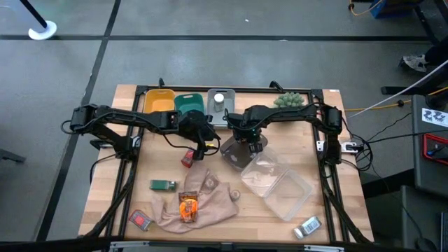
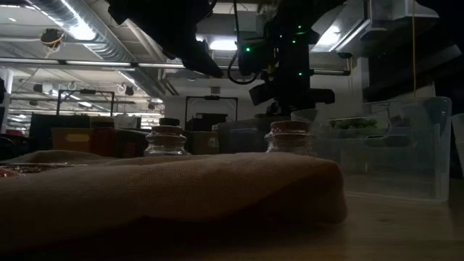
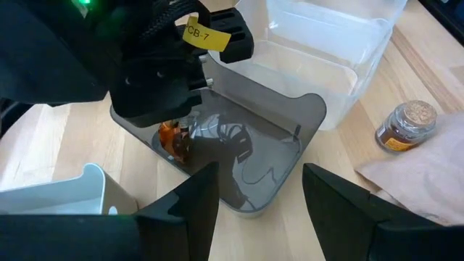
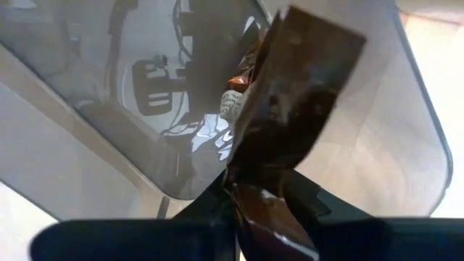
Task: Sort spices by type
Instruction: Put the top orange seasoning pack into the black bin
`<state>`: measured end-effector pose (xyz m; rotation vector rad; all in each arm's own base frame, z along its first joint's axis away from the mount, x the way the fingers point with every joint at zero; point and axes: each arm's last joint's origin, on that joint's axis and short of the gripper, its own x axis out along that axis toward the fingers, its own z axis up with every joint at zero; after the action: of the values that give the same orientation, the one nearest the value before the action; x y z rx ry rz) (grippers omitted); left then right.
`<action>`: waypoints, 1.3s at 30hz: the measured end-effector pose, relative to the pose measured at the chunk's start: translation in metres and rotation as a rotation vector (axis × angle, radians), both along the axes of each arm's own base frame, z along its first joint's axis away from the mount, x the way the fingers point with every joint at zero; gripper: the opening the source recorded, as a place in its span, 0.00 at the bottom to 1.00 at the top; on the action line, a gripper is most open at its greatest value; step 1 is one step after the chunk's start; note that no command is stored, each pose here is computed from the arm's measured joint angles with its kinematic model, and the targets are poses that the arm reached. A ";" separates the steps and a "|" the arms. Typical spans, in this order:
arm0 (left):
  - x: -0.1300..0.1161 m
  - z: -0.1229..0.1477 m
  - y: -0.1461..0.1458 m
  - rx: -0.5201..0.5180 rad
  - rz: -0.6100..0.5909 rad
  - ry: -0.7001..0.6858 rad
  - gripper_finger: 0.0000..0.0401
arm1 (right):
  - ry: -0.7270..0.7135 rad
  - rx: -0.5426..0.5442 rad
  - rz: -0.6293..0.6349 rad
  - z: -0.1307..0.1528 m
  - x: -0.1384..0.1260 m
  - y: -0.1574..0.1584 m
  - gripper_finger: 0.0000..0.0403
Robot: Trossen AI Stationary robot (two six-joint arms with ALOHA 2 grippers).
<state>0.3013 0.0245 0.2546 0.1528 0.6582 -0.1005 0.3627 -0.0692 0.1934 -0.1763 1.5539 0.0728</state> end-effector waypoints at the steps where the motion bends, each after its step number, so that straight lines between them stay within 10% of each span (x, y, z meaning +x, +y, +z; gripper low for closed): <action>1: 0.000 0.000 0.000 0.000 0.000 0.000 0.45 | 0.003 0.000 0.000 0.000 0.000 0.000 0.16; 18: 0.000 0.000 0.000 0.000 0.000 -0.001 0.45 | 0.043 -0.084 0.000 0.000 -0.003 -0.002 0.47; 39: 0.000 0.000 0.000 -0.037 0.027 0.002 0.45 | -0.081 -0.168 -0.019 0.043 0.015 -0.007 0.46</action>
<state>0.3013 0.0245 0.2546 0.1084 0.6595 -0.0868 0.3779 -0.0764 0.2366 -0.2936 1.4801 -0.0792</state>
